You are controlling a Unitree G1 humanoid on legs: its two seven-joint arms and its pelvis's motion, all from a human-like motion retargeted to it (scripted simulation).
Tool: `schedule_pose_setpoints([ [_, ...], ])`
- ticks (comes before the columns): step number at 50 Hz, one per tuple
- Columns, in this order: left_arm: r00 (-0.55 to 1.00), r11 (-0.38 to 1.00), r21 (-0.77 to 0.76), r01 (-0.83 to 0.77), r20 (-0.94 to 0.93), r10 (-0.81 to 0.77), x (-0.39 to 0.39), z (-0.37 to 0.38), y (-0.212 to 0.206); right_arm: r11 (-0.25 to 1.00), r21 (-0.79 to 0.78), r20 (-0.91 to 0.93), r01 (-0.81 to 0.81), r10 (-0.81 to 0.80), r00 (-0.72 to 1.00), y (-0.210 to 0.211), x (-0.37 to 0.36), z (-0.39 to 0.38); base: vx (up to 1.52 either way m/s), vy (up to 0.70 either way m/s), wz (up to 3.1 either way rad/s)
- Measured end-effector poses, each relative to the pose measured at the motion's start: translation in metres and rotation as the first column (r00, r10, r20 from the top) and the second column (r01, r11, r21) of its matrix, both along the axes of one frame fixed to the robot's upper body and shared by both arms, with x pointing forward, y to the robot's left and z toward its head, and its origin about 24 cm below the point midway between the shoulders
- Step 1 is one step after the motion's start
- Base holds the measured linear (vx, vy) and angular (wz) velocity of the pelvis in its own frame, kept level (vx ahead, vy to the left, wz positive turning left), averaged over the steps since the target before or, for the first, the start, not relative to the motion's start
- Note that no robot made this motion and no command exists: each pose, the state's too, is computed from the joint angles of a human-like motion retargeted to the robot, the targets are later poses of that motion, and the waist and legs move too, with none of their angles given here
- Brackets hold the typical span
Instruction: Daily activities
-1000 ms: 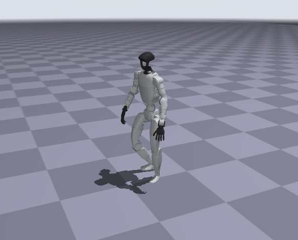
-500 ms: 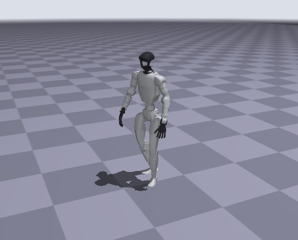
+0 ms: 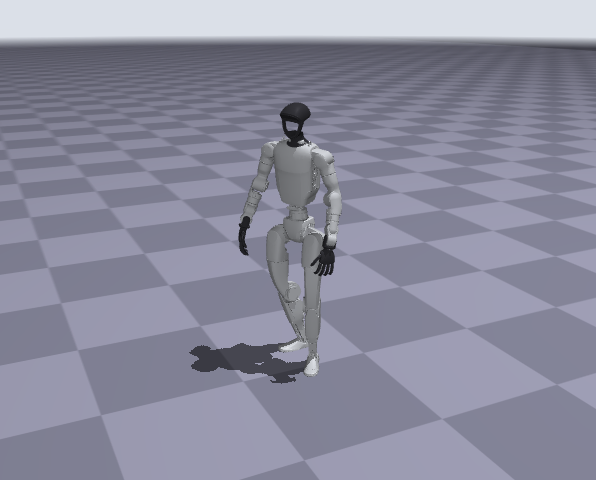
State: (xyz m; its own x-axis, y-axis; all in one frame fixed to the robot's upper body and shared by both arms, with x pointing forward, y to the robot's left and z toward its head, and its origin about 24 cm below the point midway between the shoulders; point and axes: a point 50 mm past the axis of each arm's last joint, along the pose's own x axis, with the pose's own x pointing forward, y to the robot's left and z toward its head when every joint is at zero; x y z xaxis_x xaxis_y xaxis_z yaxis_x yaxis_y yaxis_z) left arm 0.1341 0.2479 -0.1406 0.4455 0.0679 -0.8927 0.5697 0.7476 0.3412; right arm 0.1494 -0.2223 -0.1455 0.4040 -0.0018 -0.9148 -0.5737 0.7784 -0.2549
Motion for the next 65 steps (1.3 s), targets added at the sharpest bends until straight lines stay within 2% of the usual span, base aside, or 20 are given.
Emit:
schedule_pose_setpoints([
  [10,0.999,1.0,-0.021,0.003,-0.049,-0.004,-0.007,-0.004,-0.004,0.998,0.044,0.002,-0.046,0.046,0.999,0.016,0.007,0.0,-0.02,0.0,0.34],
  [20,0.996,0.998,-0.059,0.034,-0.076,-0.039,-0.009,-0.008,-0.015,0.998,0.059,-0.058,-0.018,0.022,0.998,0.013,-0.008,-0.005,0.02,0.04,0.42],
  [30,0.995,0.994,-0.069,0.084,-0.041,-0.087,0.0,-0.007,-0.025,1.0,0.021,-0.116,0.018,-0.015,0.993,0.0,-0.028,-0.01,0.01,0.07,0.38],
  [37,0.996,0.994,-0.069,0.087,0.018,-0.086,0.011,-0.003,-0.029,1.0,0.008,-0.084,-0.007,0.008,0.996,-0.001,-0.019,-0.007,0.02,0.09,0.34],
  [48,0.998,0.998,-0.045,0.031,0.053,-0.029,0.011,-0.002,-0.023,0.997,-0.024,0.028,-0.073,0.074,0.997,-0.003,0.006,0.004,0.04,0.12,0.38],
  [65,0.99,0.991,-0.066,-0.119,-0.086,0.113,-0.03,-0.017,-0.02,0.995,0.005,0.069,-0.102,0.101,0.992,0.007,0.018,0.009,0.11,0.1,0.79],
])
